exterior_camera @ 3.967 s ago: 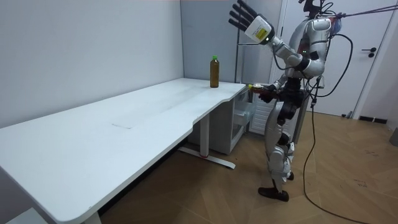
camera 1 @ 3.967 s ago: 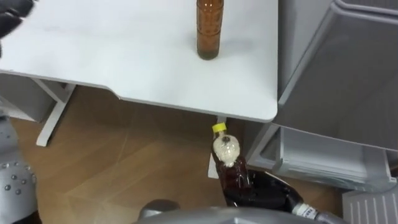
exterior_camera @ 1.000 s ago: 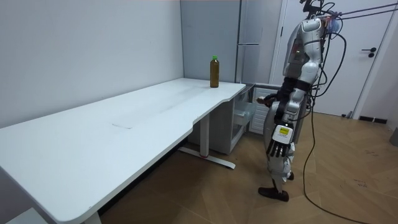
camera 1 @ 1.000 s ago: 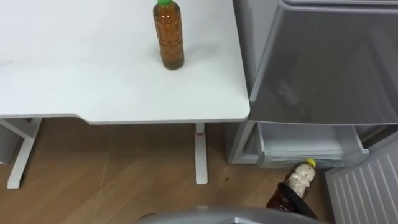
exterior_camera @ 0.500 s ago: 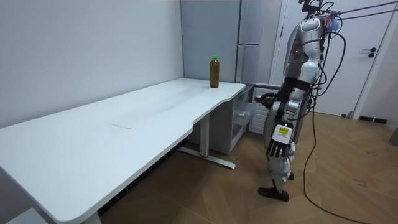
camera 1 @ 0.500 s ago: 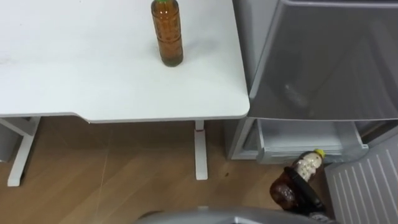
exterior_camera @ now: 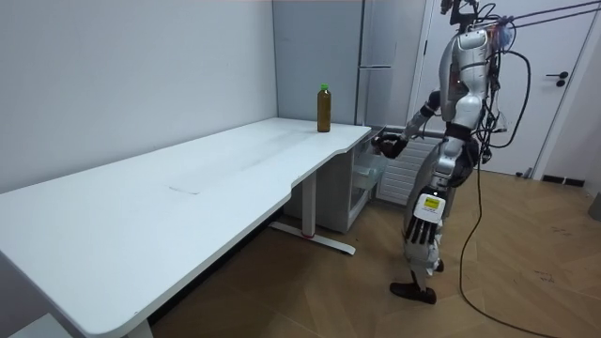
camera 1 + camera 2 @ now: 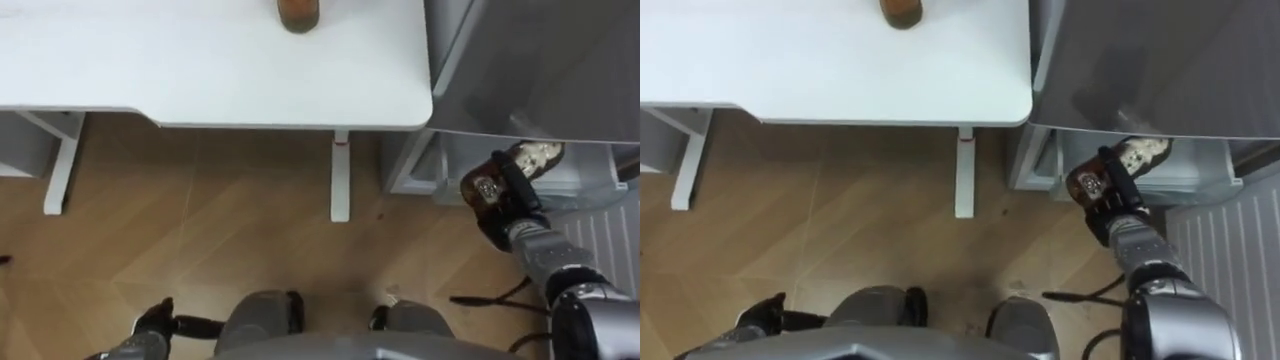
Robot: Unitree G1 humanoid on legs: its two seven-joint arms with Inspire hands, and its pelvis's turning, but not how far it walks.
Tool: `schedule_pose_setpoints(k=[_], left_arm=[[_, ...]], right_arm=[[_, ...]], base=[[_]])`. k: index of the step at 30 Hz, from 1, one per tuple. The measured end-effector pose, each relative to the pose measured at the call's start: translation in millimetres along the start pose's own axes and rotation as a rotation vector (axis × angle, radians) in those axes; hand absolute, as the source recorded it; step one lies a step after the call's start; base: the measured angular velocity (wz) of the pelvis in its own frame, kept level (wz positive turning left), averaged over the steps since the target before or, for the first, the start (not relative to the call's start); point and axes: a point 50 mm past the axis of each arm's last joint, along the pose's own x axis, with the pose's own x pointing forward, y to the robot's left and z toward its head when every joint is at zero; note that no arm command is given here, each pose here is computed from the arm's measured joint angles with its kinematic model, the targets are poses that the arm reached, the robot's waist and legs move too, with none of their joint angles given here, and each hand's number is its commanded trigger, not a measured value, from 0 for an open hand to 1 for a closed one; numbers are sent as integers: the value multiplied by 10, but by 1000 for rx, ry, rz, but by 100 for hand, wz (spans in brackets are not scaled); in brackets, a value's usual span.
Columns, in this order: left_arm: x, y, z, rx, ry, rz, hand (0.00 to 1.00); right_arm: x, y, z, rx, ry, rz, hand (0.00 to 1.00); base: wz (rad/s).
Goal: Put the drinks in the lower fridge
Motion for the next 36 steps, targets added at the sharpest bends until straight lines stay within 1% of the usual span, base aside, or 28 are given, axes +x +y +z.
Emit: schedule_pose_setpoints(k=[4, 9, 10, 12, 14, 18, 23, 29, 36], left_arm=[[23, 23, 206, 14, -52, 13, 0], [32, 54, 421, 25, -109, 38, 0], [31, 62, 434, 29, -112, 40, 0], [30, 83, 442, 41, -115, 52, 0], [29, 76, 435, 67, -113, 57, 0], [14, 50, 530, 90, -148, 72, 0], [-13, 61, 649, 104, -201, 110, 0], [-17, 45, 624, 133, -202, 134, 0], [-21, 48, 608, 132, -212, 133, 0]], right_arm=[[-2, 86, 145, -2, -35, -21, 100], [-17, 387, 375, -68, -93, 24, 100], [-21, 422, 397, -68, -99, 31, 100], [-42, 620, 489, -65, -119, 67, 100], [-64, 736, 567, -66, -138, 80, 100], [-130, 949, 756, -9, -177, 83, 100], [-174, 1019, 874, 60, -189, 71, 100], [-209, 1103, 933, 83, -197, 47, 100], [-307, 1313, 1045, 122, -217, 129, 100]], base=[[-4], [3], [5], [-2], [0], [-1], [1], [9], [8]])
